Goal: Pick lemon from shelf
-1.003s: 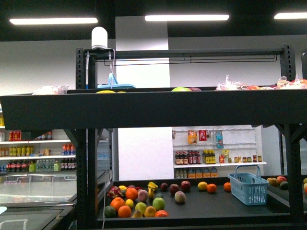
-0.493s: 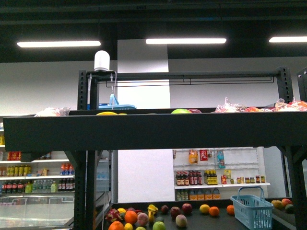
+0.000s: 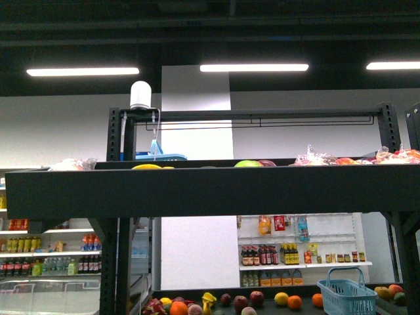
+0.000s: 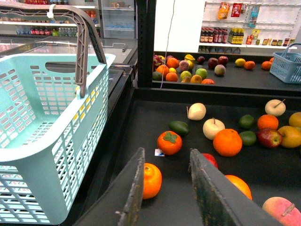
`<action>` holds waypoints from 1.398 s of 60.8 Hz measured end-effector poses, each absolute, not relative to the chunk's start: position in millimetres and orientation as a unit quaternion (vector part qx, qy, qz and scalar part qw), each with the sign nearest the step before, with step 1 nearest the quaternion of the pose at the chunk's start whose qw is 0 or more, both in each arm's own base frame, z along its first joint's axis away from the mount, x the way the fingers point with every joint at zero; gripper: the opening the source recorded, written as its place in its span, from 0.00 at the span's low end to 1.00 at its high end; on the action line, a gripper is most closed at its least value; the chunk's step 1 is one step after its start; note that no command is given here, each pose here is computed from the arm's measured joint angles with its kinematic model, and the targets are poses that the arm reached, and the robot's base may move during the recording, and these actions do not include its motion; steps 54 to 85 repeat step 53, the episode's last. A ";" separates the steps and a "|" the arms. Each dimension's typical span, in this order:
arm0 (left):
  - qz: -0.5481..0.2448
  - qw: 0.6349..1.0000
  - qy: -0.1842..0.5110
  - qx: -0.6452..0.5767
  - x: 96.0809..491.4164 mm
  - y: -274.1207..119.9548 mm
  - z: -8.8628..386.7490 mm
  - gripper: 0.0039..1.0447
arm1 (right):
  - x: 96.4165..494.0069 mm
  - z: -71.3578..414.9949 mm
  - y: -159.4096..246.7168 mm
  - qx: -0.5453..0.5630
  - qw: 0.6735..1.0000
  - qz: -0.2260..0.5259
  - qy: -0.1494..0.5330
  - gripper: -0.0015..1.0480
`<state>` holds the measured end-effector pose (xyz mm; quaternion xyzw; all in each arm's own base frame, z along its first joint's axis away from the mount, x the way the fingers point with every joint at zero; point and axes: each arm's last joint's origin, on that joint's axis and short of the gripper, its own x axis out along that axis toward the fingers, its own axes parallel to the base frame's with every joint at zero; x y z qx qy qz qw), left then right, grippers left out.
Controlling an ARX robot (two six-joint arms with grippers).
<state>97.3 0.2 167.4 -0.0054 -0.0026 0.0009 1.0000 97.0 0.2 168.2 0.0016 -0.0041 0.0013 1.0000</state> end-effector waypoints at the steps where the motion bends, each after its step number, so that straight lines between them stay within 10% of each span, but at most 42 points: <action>1: 0.001 1.000 -0.003 -0.005 97.3 0.2 167.4 0.51 | 97.0 168.2 0.2 0.002 1.000 0.001 -0.004 0.93; 16: 0.001 1.000 -0.003 -0.005 97.3 0.2 167.4 0.94 | 97.0 168.2 0.2 0.002 1.000 0.001 -0.004 0.93; 85: 0.001 1.000 -0.003 -0.004 97.3 0.2 167.4 0.93 | 97.0 168.2 0.2 0.002 1.000 0.001 -0.004 0.93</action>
